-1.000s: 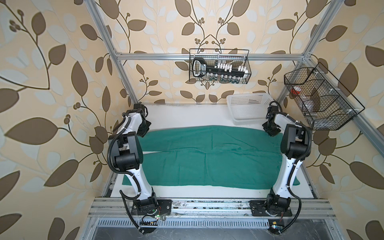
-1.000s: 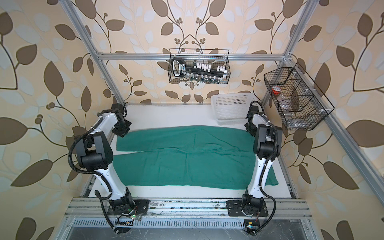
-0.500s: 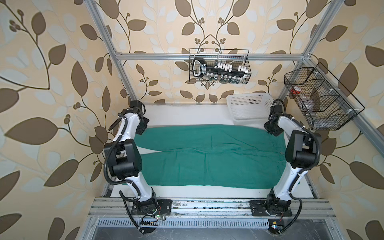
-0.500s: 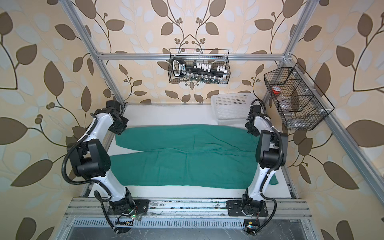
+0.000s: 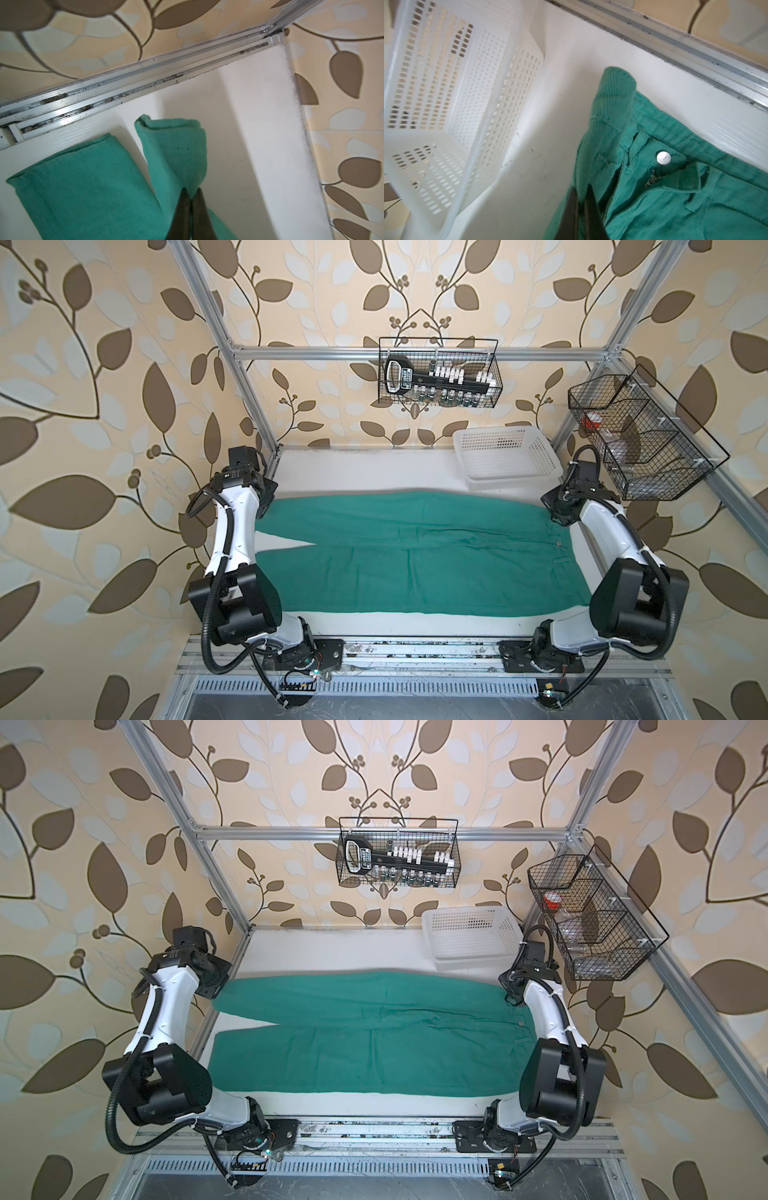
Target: Fold and stack the trousers
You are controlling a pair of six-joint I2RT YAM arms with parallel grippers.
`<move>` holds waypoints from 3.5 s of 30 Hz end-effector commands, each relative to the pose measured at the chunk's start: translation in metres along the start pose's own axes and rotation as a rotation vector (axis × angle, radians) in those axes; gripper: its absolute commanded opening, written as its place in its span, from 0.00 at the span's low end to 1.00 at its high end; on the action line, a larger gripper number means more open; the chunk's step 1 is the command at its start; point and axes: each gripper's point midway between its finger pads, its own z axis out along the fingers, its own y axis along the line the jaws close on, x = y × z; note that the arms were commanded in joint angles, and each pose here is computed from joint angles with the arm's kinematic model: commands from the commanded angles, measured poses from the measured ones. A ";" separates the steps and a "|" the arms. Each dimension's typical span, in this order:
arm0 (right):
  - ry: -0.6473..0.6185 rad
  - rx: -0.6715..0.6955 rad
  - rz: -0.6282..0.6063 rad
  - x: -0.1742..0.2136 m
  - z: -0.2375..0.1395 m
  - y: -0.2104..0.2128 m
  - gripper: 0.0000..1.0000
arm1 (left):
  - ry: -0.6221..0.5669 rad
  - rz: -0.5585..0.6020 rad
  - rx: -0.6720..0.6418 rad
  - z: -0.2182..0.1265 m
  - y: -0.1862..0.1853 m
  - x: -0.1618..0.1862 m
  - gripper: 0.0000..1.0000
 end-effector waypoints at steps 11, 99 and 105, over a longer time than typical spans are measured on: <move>0.014 -0.027 0.124 0.019 -0.056 -0.047 0.04 | -0.013 -0.028 0.054 -0.038 0.029 0.019 0.00; 0.124 0.331 0.135 0.100 0.083 -0.135 0.09 | 0.174 -0.143 -0.409 0.155 0.084 0.080 0.00; 0.098 0.269 0.083 0.074 0.080 -0.107 0.09 | 0.147 -0.099 -0.373 0.155 0.055 0.056 0.00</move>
